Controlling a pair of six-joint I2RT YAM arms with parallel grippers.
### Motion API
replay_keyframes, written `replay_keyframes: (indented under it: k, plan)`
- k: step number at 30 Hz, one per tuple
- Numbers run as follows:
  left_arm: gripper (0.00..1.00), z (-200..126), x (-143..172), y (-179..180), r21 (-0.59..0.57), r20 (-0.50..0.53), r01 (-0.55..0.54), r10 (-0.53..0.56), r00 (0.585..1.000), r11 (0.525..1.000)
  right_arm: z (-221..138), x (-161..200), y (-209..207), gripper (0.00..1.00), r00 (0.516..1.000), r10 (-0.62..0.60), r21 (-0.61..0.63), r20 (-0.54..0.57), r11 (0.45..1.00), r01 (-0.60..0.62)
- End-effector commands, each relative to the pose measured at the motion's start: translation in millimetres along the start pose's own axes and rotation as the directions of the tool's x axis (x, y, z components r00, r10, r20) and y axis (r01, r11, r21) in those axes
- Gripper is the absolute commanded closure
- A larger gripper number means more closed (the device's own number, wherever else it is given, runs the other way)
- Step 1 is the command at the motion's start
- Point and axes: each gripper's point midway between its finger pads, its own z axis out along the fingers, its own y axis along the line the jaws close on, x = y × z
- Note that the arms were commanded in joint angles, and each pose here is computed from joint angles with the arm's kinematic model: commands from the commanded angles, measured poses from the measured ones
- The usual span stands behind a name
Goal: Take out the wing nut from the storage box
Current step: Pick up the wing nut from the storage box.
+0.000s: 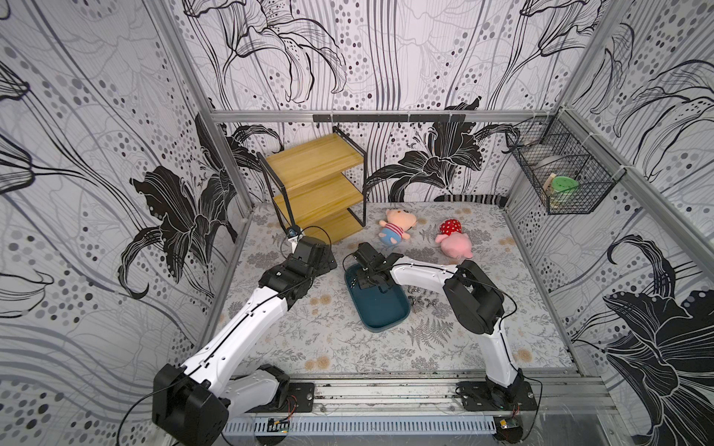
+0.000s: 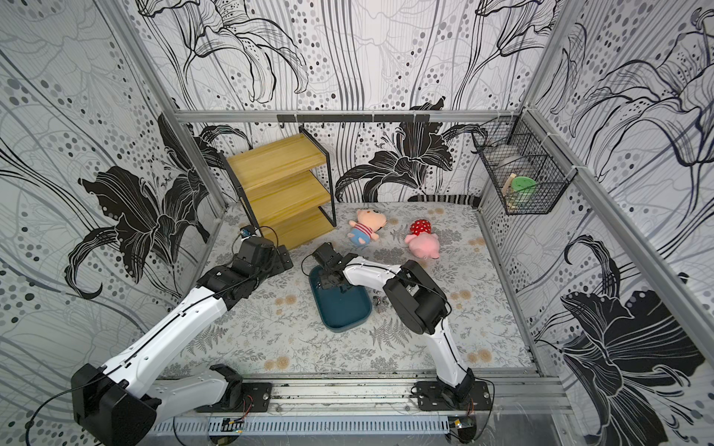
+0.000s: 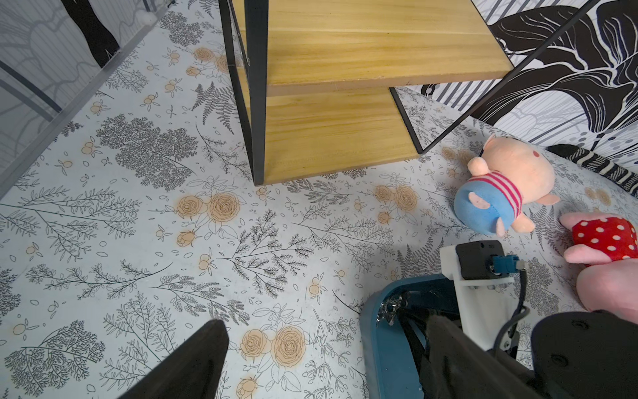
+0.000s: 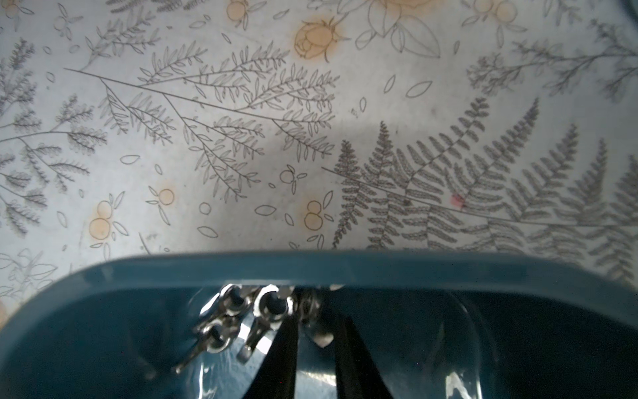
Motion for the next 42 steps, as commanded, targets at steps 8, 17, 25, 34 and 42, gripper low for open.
replay_keyframes:
  k: [8, 17, 25, 34, 42]
  plan:
    - [0.05, -2.7, 0.3, 4.8, -0.013, 0.016, 0.006, -0.006, 1.000, 1.000, -4.2, -11.5, -1.2, 0.77, 0.998, 0.064, -0.006, 0.026, 0.998, -0.064]
    - [0.05, -1.7, 0.8, 3.8, -0.010, 0.013, 0.009, -0.008, 1.000, 1.000, -3.7, -19.1, -4.0, 0.77, 0.994, 0.105, -0.006, 0.029, 0.995, -0.104]
    - [0.05, -1.8, 1.1, 4.7, -0.014, 0.013, 0.006, -0.006, 1.000, 1.000, 6.3, -11.4, -5.5, 0.78, 0.992, 0.127, -0.002, 0.007, 0.992, -0.127]
    - [0.05, -1.1, 1.5, 4.7, -0.014, 0.012, 0.006, -0.006, 1.000, 1.000, 12.7, -5.5, -8.4, 0.81, 0.991, 0.134, 0.007, -0.012, 0.991, -0.134]
    - [0.05, -1.5, 1.2, 5.1, -0.014, 0.014, 0.007, -0.007, 1.000, 1.000, 20.2, 1.1, -10.8, 0.81, 0.989, 0.142, 0.016, -0.030, 0.990, -0.142]
